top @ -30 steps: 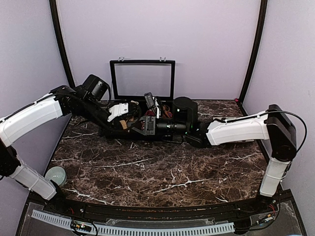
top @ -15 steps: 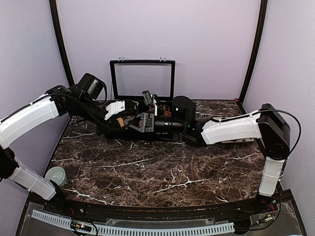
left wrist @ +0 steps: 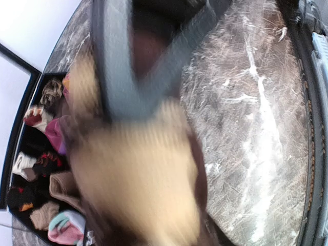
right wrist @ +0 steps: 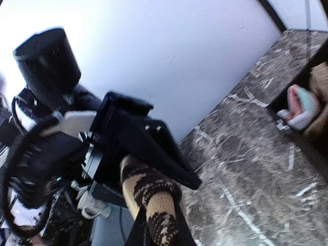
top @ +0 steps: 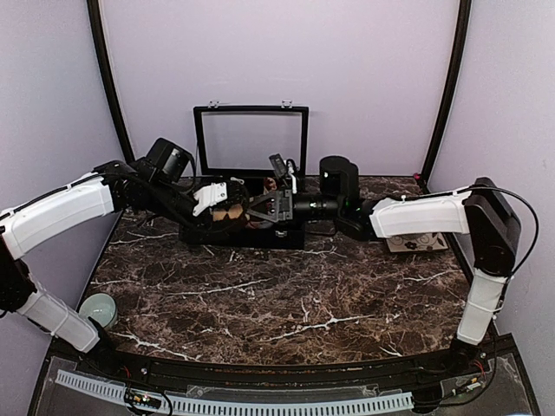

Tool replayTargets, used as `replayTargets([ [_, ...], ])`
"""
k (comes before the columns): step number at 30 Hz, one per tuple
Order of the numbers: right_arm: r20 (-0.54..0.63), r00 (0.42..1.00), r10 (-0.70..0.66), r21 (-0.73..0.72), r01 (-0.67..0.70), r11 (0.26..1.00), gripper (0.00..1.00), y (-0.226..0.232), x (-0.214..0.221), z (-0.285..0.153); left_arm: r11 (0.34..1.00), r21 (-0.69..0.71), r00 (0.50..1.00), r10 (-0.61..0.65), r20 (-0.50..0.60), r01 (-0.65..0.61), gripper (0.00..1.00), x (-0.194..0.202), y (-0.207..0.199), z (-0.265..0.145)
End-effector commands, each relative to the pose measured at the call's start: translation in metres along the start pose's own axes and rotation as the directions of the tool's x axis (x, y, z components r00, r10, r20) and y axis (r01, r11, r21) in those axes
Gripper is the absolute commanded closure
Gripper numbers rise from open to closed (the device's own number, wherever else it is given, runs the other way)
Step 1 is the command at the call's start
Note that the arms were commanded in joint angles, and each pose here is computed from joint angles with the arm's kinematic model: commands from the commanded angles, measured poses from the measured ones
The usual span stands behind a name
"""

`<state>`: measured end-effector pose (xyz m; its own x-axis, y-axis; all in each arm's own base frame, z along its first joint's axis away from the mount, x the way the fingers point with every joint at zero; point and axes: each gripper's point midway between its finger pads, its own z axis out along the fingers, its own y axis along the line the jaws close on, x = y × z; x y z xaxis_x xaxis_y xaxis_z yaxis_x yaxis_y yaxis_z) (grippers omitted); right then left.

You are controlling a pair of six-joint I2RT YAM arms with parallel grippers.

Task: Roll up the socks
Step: Adjust the sock, then place the sock in the storage box.

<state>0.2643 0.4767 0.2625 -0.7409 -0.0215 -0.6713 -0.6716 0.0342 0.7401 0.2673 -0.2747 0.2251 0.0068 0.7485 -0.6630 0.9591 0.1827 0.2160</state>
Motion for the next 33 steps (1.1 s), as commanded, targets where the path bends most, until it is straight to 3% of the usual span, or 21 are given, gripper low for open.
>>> replayTargets([
  [1, -0.067, 0.993, -0.097, 0.296, 0.112, 0.949, 1.00, -0.056, -0.027, -0.058, 0.986, -0.123, 0.992, -0.120, -0.024, 0.116, 0.48, 0.037, 0.032, -0.006],
  [2, -0.110, 0.989, -0.100, 0.366, 0.134, 0.921, 1.00, -0.069, -0.026, -0.068, 0.982, -0.133, 0.990, -0.138, -0.021, 0.134, 0.47, 0.041, 0.034, -0.007],
  [3, -0.155, 0.982, -0.109, 0.420, 0.166, 0.892, 1.00, -0.080, -0.026, -0.076, 0.976, -0.147, 0.986, -0.168, -0.022, 0.163, 0.33, 0.049, 0.040, -0.010],
  [4, -0.198, 0.974, -0.109, 0.471, 0.192, 0.861, 1.00, -0.091, -0.025, -0.085, 0.971, -0.154, 0.982, -0.187, -0.026, 0.181, 0.05, 0.054, 0.042, -0.011],
  [5, -0.238, 0.965, -0.112, 0.515, 0.223, 0.828, 1.00, -0.101, -0.025, -0.093, 0.966, -0.163, 0.978, -0.207, -0.037, 0.199, 0.02, 0.060, 0.045, -0.012],
  [9, -0.412, 0.905, -0.108, 0.638, 0.371, 0.674, 1.00, -0.140, -0.020, -0.115, 0.950, -0.178, 0.962, -0.268, -0.052, 0.255, 0.01, 0.080, 0.047, -0.013],
  [17, -0.602, 0.797, -0.056, 0.679, 0.548, 0.489, 1.00, -0.180, -0.016, -0.120, 0.932, -0.198, 0.942, -0.323, -0.085, 0.302, 0.01, 0.107, 0.051, -0.017],
  [20, -0.627, 0.777, -0.051, 0.696, 0.588, 0.411, 1.00, -0.192, -0.022, -0.122, 0.928, -0.198, 0.940, -0.334, -0.072, 0.315, 0.01, 0.107, 0.054, -0.024],
  [26, -0.637, 0.767, -0.075, 0.697, 0.615, 0.370, 1.00, -0.197, -0.029, -0.114, 0.922, -0.217, 0.937, -0.344, -0.070, 0.322, 0.01, 0.109, 0.056, -0.028],
  [29, -0.626, 0.770, -0.124, 0.712, 0.629, 0.313, 1.00, -0.190, -0.049, -0.118, 0.919, -0.217, 0.934, -0.350, -0.067, 0.329, 0.01, 0.112, 0.055, -0.027],
  [33, -0.633, 0.745, -0.211, 0.731, 0.665, 0.153, 1.00, -0.177, -0.091, -0.131, 0.914, -0.221, 0.931, -0.360, -0.059, 0.339, 0.01, 0.112, 0.055, -0.026],
])
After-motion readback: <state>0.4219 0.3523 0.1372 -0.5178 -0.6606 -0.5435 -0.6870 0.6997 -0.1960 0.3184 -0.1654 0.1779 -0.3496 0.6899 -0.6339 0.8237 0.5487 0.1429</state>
